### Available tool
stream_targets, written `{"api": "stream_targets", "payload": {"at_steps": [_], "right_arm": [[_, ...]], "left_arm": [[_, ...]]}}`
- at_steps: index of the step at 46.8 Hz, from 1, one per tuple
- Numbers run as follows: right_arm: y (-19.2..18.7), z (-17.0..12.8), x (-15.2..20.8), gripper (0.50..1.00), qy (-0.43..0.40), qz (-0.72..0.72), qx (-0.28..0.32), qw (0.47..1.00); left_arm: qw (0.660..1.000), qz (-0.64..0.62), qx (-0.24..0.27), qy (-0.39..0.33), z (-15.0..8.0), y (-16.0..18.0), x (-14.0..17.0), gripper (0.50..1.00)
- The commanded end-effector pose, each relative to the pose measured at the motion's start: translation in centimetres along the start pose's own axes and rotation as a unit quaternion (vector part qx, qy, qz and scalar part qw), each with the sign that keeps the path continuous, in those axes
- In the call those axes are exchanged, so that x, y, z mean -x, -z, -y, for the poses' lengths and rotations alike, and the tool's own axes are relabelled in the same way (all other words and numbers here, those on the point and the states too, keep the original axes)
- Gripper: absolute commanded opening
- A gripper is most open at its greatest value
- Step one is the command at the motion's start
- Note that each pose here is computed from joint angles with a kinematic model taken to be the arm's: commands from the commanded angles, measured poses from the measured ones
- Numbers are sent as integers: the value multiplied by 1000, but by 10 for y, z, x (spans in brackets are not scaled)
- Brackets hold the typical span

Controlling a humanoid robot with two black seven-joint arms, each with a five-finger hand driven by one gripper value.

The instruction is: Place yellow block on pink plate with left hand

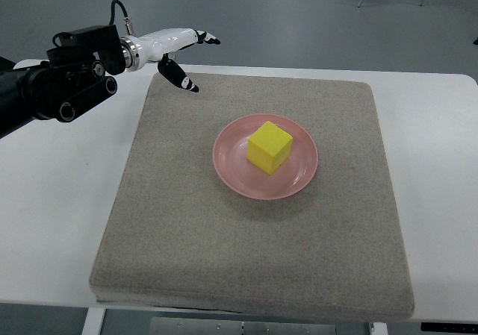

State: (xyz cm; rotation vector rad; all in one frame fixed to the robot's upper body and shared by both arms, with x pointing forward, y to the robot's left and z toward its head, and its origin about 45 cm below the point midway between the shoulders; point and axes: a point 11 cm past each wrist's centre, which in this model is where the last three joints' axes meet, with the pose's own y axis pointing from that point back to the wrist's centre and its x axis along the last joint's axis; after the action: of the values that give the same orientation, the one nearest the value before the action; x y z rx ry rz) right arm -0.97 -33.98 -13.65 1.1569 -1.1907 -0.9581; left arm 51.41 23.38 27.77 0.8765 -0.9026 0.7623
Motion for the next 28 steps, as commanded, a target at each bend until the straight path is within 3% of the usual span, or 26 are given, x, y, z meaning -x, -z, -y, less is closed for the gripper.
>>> {"api": "stream_targets", "payload": {"at_steps": [1,10,18,28], "right_arm": [[0,0,0,924,0,0,1,1000],[0,0,0,924,0,0,1,1000],[0,0,0,924,0,0,0,1000],[0,0,0,924,0,0,0,1000]], "left_arm": [[1000,1,-16,-13,-2,11,-4,958],[996,-12,-45,-73,-8,32,-14,958],[982,-114,-77,-130,-16,55,-17,954],[915,-327,-118,-202,-20,83,-4,945]]}}
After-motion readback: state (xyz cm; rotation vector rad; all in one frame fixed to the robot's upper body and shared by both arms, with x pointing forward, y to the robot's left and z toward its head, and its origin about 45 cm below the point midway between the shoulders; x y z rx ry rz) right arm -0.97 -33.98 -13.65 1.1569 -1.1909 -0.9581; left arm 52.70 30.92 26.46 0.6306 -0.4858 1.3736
